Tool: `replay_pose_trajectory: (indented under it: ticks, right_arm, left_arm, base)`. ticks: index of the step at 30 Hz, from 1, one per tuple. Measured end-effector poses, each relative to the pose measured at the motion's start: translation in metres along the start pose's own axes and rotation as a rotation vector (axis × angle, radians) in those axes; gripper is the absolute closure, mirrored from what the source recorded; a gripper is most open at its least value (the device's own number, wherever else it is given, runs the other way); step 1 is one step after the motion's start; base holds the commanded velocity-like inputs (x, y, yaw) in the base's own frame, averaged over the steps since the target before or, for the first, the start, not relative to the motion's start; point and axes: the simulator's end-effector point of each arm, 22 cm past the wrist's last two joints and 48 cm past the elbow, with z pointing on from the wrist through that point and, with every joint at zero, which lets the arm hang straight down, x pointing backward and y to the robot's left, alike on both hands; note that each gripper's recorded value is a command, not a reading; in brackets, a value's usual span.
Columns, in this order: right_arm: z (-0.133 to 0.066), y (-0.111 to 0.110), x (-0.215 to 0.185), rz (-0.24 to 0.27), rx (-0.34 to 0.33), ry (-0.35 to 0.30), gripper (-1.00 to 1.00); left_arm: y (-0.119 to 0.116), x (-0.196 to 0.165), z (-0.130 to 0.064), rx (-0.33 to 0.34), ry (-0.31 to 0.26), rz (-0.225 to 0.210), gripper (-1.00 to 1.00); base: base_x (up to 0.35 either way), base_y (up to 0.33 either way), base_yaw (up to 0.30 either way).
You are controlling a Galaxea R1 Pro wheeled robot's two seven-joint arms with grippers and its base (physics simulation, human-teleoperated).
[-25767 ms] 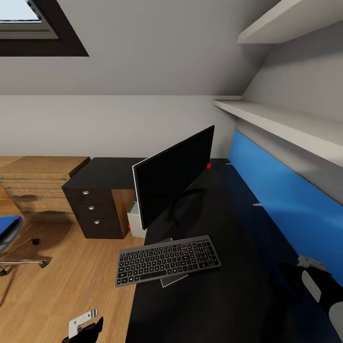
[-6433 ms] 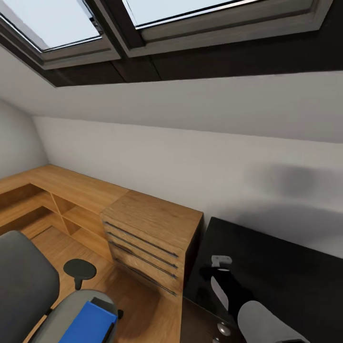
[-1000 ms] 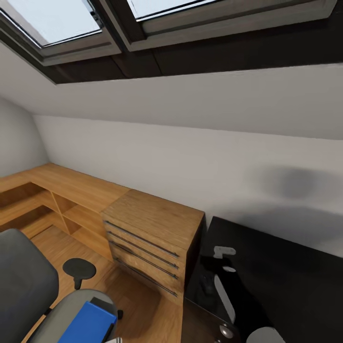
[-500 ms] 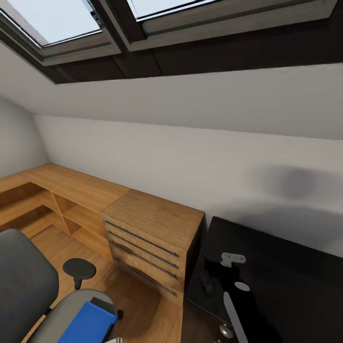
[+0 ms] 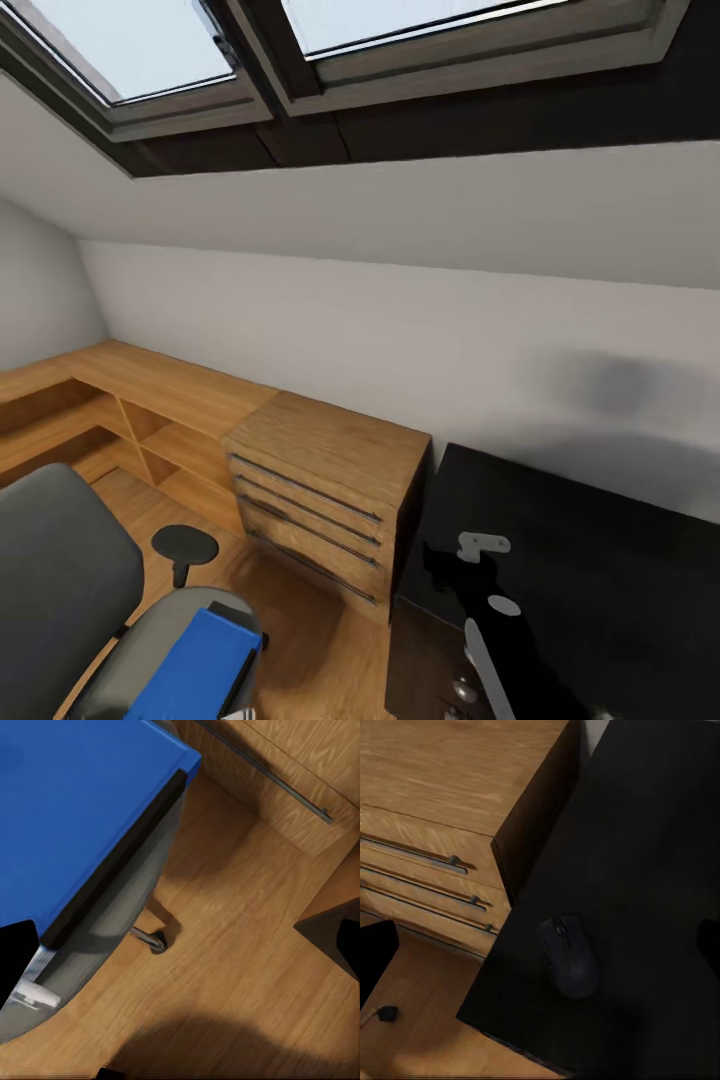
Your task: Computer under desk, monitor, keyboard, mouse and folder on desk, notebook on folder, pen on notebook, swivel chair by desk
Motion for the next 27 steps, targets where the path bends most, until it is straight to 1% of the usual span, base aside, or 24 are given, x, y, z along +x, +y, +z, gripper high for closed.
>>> replay_pose_trajectory:
  ticks: [6, 17, 24, 27]
  right_arm:
    - [0.000, 0.000, 0.001, 0.001, -0.001, 0.001, -1.00]
    - [0.000, 0.001, 0.002, 0.000, -0.003, 0.004, -1.00]
    - [0.001, 0.002, 0.003, -0.002, -0.004, 0.006, -1.00]
    - [0.003, 0.002, 0.012, -0.005, -0.004, 0.024, -1.00]
  left_arm:
    - [0.000, 0.000, 0.000, 0.000, 0.000, 0.000, -1.00]
    - [0.000, 0.000, 0.000, 0.000, 0.000, 0.000, -1.00]
    - [0.000, 0.000, 0.000, 0.001, 0.000, 0.001, -1.00]
    - [-0.001, 0.001, 0.000, 0.002, 0.002, 0.002, -1.00]
  base:
    - [-0.297, 0.188, -0.225]
    - [-0.295, 0.190, -0.267]
    - [-0.321, 0.061, -0.289]
    - [-0.327, -0.024, -0.295]
